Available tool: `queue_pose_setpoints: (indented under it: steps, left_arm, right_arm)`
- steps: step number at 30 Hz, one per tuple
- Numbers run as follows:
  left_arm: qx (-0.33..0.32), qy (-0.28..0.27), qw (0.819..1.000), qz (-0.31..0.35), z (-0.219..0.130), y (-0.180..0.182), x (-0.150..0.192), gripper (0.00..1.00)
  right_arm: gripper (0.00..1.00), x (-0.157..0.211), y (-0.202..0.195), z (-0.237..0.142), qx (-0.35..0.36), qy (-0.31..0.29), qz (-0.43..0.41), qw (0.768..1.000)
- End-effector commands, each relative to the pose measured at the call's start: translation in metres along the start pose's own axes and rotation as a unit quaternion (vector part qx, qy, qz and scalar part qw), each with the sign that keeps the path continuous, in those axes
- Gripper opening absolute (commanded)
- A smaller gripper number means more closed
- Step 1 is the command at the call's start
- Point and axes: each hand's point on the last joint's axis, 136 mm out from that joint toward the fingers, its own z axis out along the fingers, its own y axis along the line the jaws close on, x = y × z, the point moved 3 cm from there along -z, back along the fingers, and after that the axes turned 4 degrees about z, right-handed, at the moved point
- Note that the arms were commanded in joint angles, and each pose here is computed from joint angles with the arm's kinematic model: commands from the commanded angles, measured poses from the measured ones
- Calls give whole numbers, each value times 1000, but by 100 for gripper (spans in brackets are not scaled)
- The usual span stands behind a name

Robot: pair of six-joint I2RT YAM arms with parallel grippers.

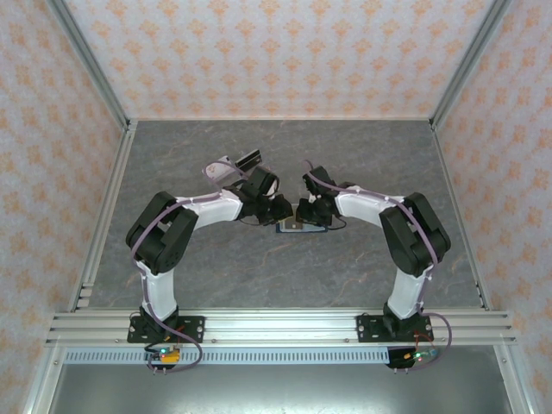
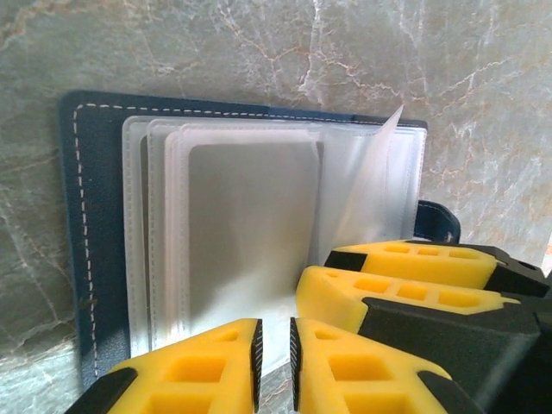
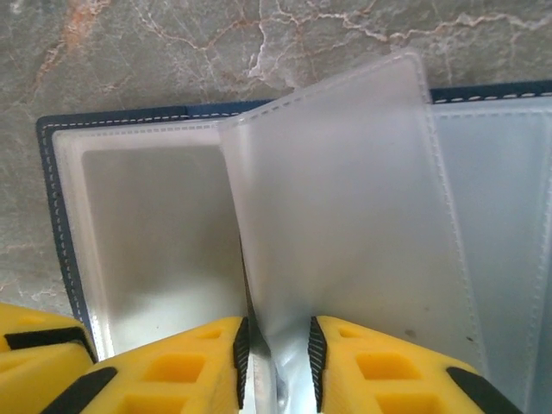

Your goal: Take the credit cards out of the card holder

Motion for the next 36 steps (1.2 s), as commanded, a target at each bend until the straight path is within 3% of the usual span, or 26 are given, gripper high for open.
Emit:
queue_pose_setpoints:
  steps: [1, 6, 13, 27, 32, 36]
  left_arm:
    - [-20, -13, 1000, 18, -13, 0, -1, 19]
    - [-37, -22, 999, 6, -16, 10, -4, 20]
    - [-24, -12, 1000, -4, -8, 9, -4, 20]
    - [-42, 3, 999, -16, -3, 15, -1, 20]
    - [-60, 11, 998, -22, 3, 26, 1, 20]
    - [-33, 17, 999, -20, 7, 17, 0, 21]
  right_arm:
    - [30, 4, -14, -12, 25, -12, 12, 1000]
    - [31, -3, -2, -33, -2, -43, 0, 999]
    - [29, 4, 10, -15, -38, 9, -5, 999]
    - [12, 9, -16, 8, 40, 32, 12, 999]
    - [11, 10, -19, 11, 49, 35, 13, 998]
    - [11, 10, -19, 11, 49, 36, 11, 998]
